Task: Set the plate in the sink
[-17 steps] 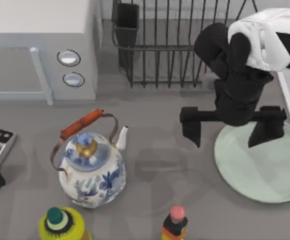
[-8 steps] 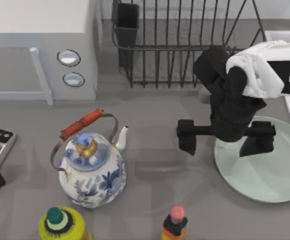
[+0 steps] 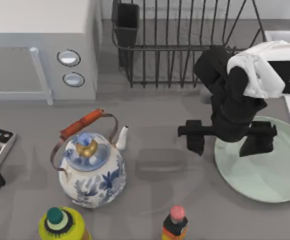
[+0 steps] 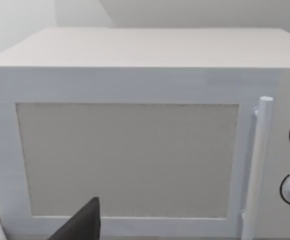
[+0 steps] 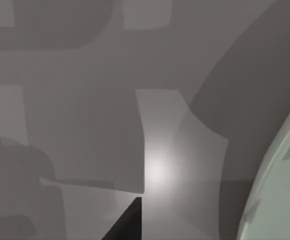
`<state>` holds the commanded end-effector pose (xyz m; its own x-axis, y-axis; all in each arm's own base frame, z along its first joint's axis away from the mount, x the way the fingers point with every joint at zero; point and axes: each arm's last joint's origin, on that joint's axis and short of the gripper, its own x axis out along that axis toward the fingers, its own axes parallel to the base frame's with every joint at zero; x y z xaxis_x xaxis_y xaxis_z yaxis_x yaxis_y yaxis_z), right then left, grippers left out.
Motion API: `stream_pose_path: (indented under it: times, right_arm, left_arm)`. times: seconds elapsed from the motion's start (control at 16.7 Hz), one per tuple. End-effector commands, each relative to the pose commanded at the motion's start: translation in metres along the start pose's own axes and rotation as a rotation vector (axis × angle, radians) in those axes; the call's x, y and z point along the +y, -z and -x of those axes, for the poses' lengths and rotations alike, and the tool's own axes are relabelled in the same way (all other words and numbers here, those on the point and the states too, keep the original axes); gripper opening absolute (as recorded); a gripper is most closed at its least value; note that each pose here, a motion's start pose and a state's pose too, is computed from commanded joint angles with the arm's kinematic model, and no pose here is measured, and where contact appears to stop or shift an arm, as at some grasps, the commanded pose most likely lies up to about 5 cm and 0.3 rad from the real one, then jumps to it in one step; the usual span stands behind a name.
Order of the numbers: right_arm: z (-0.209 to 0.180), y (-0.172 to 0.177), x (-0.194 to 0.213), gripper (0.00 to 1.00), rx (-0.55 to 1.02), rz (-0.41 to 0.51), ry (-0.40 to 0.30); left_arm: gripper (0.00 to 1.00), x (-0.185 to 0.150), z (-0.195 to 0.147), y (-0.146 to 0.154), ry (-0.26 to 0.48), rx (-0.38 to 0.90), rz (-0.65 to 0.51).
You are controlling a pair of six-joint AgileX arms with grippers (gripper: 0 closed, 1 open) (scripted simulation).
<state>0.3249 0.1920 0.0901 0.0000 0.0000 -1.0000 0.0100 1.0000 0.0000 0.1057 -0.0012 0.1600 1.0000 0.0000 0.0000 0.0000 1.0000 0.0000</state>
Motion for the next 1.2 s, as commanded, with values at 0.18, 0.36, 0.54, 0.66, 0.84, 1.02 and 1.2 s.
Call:
stream_pose_path:
  times: [0.18,0.36,0.54,0.66,0.84,1.02,1.2]
  right_arm:
    - [0.000,0.000,0.000,0.32,0.000,0.000,0.000]
    - [0.000,0.000,0.000,0.10,0.000,0.000,0.000]
    - [0.000,0.000,0.000,0.00,0.000,0.000,0.000]
    - [0.000,0.000,0.000,0.00,0.000,0.000,0.000]
    - [0.000,0.000,0.000,0.00,0.000,0.000,0.000]
    - [0.033,-0.004,-0.005,0.00,-0.088,-0.008,-0.034]
    - [0.043,-0.010,0.000,0.00,-0.078,-0.008,-0.028]
  left_arm:
    - [1.00,0.000,0.000,0.000,0.000,0.000,0.000]
    - [1.00,0.000,0.000,0.000,0.000,0.000,0.000]
    - [1.00,0.000,0.000,0.000,0.000,0.000,0.000]
    - [1.00,0.000,0.000,0.000,0.000,0.000,0.000]
    - [1.00,0.000,0.000,0.000,0.000,0.000,0.000]
    - [1.00,0.000,0.000,0.000,0.000,0.000,0.000]
    - [1.00,0.000,0.000,0.000,0.000,0.000,0.000]
